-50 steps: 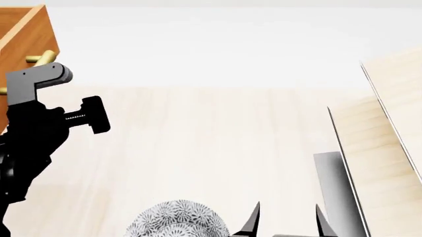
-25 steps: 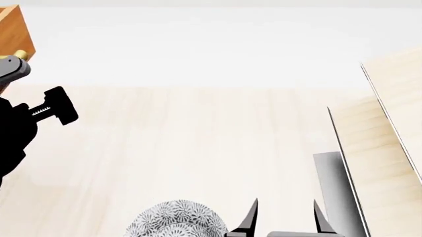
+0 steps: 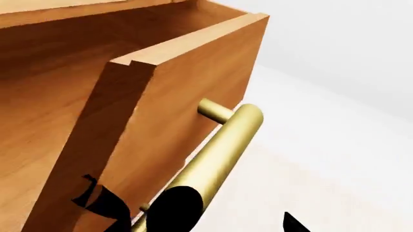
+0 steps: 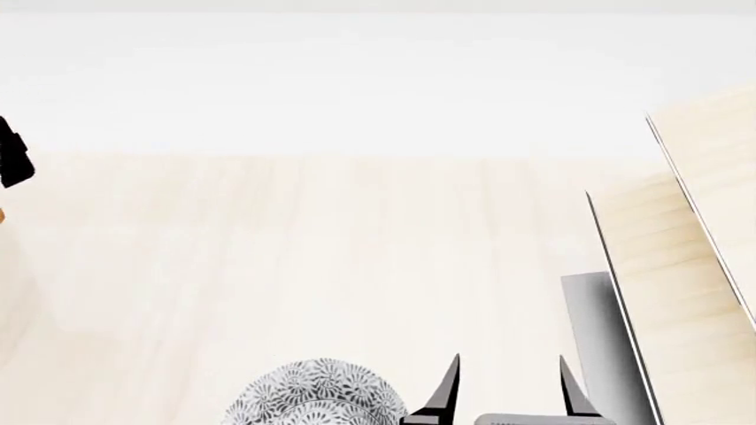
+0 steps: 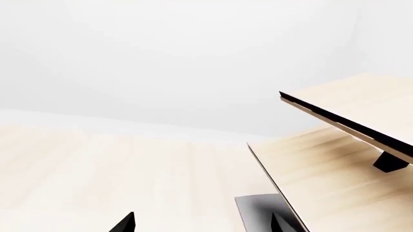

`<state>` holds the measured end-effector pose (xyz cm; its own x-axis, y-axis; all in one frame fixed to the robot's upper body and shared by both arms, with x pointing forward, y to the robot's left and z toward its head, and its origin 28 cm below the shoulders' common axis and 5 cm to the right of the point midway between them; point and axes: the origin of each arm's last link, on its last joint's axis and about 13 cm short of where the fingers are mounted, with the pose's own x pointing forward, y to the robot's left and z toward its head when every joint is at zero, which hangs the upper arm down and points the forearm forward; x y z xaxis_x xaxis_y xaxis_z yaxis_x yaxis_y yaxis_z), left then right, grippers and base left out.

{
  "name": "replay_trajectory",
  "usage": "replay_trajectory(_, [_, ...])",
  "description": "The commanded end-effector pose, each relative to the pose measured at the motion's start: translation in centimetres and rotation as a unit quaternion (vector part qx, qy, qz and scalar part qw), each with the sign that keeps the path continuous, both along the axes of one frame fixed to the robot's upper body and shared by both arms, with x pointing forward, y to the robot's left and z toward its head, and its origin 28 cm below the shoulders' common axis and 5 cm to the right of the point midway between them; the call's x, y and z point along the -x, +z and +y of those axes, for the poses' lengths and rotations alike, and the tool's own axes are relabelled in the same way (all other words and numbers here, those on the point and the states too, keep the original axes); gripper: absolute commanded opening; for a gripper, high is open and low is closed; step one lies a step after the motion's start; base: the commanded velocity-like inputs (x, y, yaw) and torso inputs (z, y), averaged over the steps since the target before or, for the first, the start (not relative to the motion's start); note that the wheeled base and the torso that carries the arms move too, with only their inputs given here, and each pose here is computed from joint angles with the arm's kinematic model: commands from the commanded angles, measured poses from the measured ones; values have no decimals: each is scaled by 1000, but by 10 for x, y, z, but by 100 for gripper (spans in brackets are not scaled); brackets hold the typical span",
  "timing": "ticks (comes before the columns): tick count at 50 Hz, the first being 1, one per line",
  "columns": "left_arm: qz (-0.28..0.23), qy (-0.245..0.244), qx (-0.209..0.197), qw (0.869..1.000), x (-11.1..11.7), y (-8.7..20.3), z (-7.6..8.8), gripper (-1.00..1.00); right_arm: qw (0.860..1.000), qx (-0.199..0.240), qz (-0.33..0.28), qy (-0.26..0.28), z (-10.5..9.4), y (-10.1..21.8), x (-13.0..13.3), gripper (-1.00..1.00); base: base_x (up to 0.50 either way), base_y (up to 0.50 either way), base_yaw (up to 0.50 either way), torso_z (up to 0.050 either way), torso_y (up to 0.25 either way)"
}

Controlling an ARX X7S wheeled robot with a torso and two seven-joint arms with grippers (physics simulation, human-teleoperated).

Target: Close the top drawer of the cabinet.

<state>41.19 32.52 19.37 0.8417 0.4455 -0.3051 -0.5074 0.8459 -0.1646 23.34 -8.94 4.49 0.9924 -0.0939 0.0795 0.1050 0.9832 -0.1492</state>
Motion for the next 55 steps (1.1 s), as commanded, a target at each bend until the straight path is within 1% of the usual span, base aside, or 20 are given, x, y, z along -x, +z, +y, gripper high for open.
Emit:
replay_trajectory(1, [-4,78,-39,996,5,21,29,100,999,1,37,-6,-2,-14,5,100,0,0,0,0,0])
replay_trajectory(7, [-3,93,-41,995,8,21,36,100,999,2,40,-6,-3,-16,5,100,0,0,0,0,0])
replay_trajectory(19, [-10,129,-30,991,15,25,56,100,999,4,41,-5,-4,-15,6,100,0,0,0,0,0])
replay_trajectory(21, [-24,134,-6,991,17,27,61,100,999,3,42,-5,-4,-16,5,100,0,0,0,0,0])
replay_trajectory(22, [-24,134,-6,991,17,27,61,100,999,3,42,-5,-4,-16,5,100,0,0,0,0,0])
replay_trajectory(24, [-28,148,1,989,21,29,69,100,999,5,42,-6,-4,-16,5,100,0,0,0,0,0])
replay_trajectory(33, [-31,186,0,982,29,29,87,100,999,4,42,-6,-4,-17,6,100,2,1,1,0,0])
replay_trajectory(38, [-30,194,3,980,33,26,92,100,999,4,44,-10,-5,-17,3,100,13,8,10,0,0])
replay_trajectory(41, [-27,197,3,980,35,23,95,100,999,2,40,-15,-7,-14,3,100,13,11,13,0,0])
replay_trajectory(42, [-23,202,-6,979,35,22,95,100,999,1,38,-18,-7,-13,2,100,14,13,14,0,0])
replay_trajectory(43, [-25,201,-2,979,35,21,96,100,999,0,36,-20,-8,-13,2,100,14,13,14,0,0])
replay_trajectory(48, [-23,210,2,977,38,18,100,100,998,-12,14,-56,-16,-3,-6,100,16,14,14,0,0])
replay_trajectory(55, [-22,214,0,977,40,17,103,100,996,-28,-5,-86,-23,10,-11,100,15,16,16,0,0])
